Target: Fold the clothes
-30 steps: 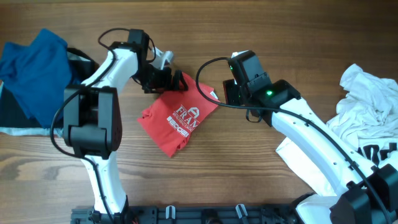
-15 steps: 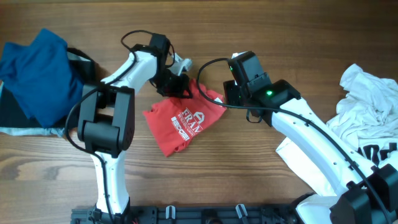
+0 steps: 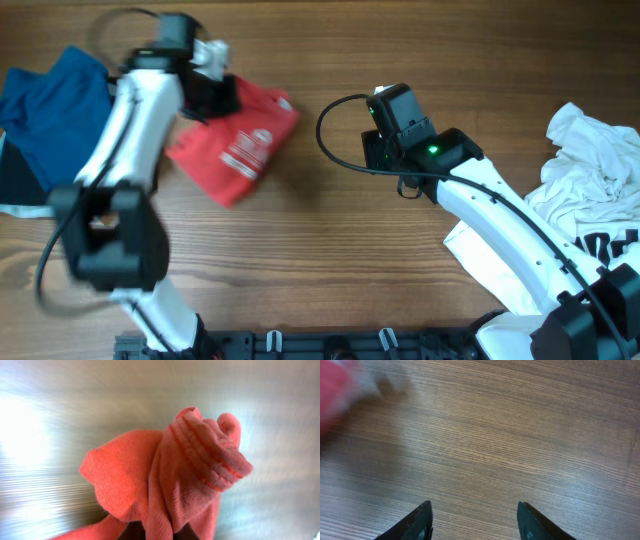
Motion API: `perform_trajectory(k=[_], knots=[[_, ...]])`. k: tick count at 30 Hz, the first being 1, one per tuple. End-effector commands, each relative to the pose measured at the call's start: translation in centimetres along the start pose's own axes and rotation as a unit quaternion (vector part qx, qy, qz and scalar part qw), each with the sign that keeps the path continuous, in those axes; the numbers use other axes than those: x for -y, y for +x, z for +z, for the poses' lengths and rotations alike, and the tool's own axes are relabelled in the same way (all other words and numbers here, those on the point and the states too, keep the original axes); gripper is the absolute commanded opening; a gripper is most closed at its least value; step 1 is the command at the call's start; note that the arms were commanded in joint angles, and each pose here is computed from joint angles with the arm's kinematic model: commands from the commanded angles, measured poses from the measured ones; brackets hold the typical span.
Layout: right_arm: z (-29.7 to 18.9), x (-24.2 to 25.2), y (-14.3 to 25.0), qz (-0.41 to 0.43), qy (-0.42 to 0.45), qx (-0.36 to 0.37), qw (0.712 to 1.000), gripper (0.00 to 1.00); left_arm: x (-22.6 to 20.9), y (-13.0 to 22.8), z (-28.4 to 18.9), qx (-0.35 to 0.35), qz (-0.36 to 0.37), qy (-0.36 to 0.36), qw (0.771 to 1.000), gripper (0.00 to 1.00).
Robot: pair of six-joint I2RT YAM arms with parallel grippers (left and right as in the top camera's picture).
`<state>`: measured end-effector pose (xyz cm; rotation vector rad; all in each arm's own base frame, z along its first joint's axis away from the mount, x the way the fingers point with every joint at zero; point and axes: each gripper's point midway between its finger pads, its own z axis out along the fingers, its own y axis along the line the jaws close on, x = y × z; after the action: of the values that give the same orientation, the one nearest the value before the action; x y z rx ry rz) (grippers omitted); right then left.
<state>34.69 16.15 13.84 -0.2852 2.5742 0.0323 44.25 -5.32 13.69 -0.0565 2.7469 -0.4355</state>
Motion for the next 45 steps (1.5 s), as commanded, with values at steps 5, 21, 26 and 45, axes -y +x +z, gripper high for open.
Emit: perform_trajectory(k=[5, 21, 26, 45], knots=[[-0.3, 0.5, 0.3, 0.019, 0.014, -0.004, 1.000, 0.55, -6.8, -5.2, -14.2, 0.203, -0.088, -0.064, 0.973, 0.04], [-0.3, 0.6, 0.5, 0.018, 0.014, -0.007, 1.000, 0.55, -21.0, -5.0, -18.6, 0.273, -0.212, -0.141, 0.928, 0.04], [-0.3, 0.5, 0.6, 0.018, 0.013, -0.008, 1.000, 0.55, -24.3, -5.1, -17.1, 0.270, -0.231, -0.150, 0.923, 0.04], [-0.4, -1.0, 0.3, 0.023, -0.030, -0.008, 0.999, 1.00, -24.9, -6.4, -23.2, 0.360, -0.247, -0.158, 0.885, 1.00]])
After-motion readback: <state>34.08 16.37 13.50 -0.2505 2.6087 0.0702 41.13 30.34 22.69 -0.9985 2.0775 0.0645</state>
